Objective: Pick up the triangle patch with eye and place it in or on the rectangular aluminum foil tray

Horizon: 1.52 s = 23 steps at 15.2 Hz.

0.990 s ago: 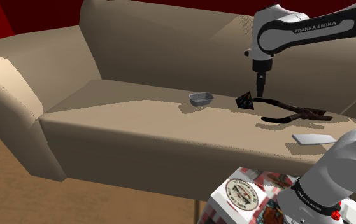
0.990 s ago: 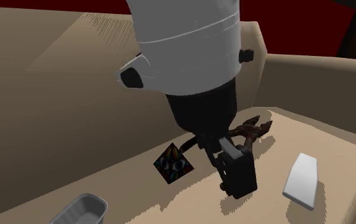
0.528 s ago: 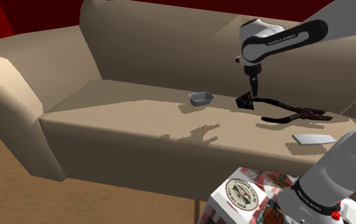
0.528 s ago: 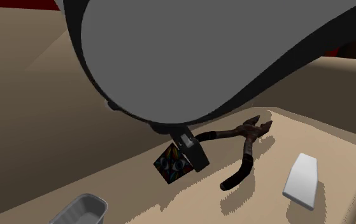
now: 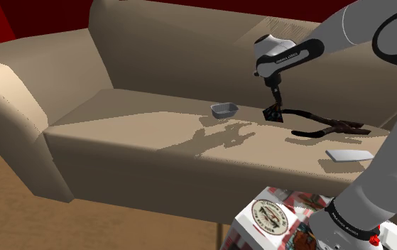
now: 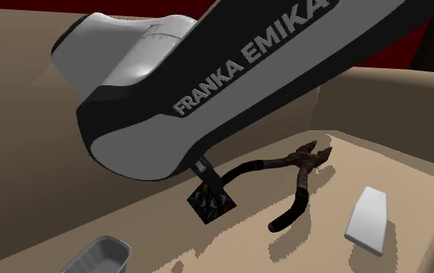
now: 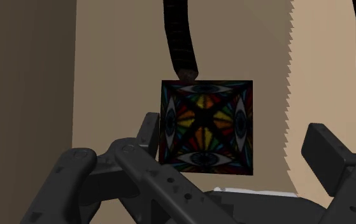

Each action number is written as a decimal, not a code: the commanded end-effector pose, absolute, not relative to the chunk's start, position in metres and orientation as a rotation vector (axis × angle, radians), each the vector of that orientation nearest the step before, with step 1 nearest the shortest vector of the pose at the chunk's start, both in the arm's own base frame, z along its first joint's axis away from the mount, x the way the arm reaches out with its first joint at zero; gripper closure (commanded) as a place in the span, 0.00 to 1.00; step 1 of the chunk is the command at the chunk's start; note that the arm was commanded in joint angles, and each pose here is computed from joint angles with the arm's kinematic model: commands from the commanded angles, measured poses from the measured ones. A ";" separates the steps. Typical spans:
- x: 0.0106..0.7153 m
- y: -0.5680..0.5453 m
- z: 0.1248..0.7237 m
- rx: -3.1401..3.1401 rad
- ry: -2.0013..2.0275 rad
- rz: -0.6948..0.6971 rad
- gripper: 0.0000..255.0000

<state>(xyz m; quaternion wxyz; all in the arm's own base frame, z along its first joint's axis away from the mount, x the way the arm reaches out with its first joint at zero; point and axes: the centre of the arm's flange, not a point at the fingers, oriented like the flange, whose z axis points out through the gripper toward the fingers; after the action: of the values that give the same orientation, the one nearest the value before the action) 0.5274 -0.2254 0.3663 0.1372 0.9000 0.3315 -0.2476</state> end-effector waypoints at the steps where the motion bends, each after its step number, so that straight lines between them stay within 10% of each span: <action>1: 0.536 -0.232 0.353 2.581 0.980 -0.736 0.00; 16: 0.523 -0.247 0.324 2.581 0.980 -0.736 0.00; 17: 0.523 -0.247 0.324 2.581 0.980 -0.736 1.00; 23: 0.523 -0.247 0.324 2.581 0.981 -0.736 1.00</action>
<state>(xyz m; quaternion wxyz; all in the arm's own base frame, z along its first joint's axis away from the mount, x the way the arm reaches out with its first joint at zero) 0.5239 -0.2469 0.3251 0.1424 0.8942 0.3402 -0.2538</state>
